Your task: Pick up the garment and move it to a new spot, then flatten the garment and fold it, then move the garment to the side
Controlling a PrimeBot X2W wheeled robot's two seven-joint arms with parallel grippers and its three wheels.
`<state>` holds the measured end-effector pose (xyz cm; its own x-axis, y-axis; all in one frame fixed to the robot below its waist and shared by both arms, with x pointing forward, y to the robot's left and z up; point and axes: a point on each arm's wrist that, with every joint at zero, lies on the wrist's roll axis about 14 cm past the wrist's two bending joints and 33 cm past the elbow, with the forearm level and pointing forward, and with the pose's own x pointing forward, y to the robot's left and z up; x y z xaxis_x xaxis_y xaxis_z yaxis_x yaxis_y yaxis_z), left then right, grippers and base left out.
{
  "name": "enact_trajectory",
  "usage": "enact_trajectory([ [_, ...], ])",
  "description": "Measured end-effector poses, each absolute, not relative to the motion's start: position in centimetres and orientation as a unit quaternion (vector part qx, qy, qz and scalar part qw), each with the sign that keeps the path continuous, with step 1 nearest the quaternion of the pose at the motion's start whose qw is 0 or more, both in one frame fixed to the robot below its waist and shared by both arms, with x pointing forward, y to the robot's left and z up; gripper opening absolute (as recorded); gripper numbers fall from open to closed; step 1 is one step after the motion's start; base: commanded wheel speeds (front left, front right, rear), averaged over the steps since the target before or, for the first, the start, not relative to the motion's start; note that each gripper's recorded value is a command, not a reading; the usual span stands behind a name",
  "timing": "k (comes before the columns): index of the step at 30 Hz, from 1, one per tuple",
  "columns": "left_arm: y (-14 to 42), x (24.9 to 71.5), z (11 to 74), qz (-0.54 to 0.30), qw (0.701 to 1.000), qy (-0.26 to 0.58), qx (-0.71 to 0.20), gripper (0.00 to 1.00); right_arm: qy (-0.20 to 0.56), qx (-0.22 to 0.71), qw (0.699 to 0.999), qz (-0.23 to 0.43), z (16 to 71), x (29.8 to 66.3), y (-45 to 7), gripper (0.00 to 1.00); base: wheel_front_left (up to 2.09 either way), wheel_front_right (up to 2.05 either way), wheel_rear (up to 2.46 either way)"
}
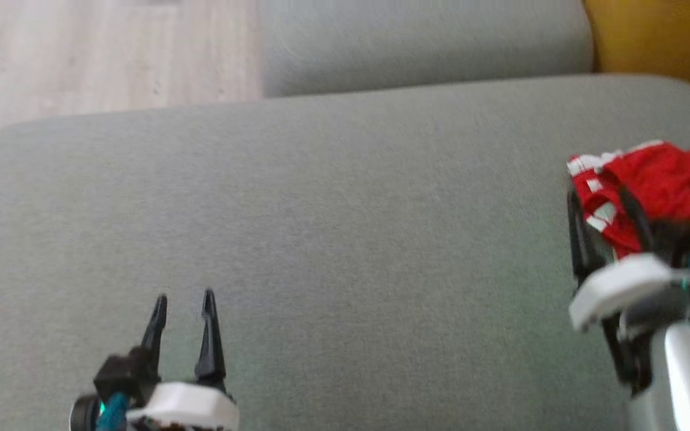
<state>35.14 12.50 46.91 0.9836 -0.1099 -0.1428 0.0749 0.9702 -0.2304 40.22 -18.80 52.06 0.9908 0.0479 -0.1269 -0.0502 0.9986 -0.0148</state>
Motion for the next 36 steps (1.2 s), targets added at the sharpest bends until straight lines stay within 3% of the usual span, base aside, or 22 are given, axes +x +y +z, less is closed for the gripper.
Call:
enact_trajectory([
  [8,14.8,32.9,46.6,-0.011,0.990,0.076,-0.117,1.00,0.036,0.042,0.996,0.064,50.7,37.5,-15.7,1.00,0.00,0.00,0.00],
  [16,14.9,31.9,46.1,-0.002,0.988,0.081,-0.130,1.00,0.073,0.068,0.991,0.093,47.0,34.9,-13.5,1.00,0.00,0.00,0.00],
  [32,14.1,31.9,45.6,-0.011,0.987,0.087,-0.136,1.00,0.080,0.061,0.990,0.101,46.4,34.3,-12.9,1.00,0.00,0.00,0.00],
  [33,14.0,31.9,45.6,-0.012,0.987,0.088,-0.135,0.00,0.079,0.062,0.990,0.100,46.4,34.3,-13.0,0.00,0.00,0.00,0.00],
  [36,14.1,31.3,44.3,-0.007,0.985,0.108,-0.132,0.00,0.103,0.063,0.988,0.097,44.8,33.7,-13.1,0.00,0.00,0.00,0.00],
])
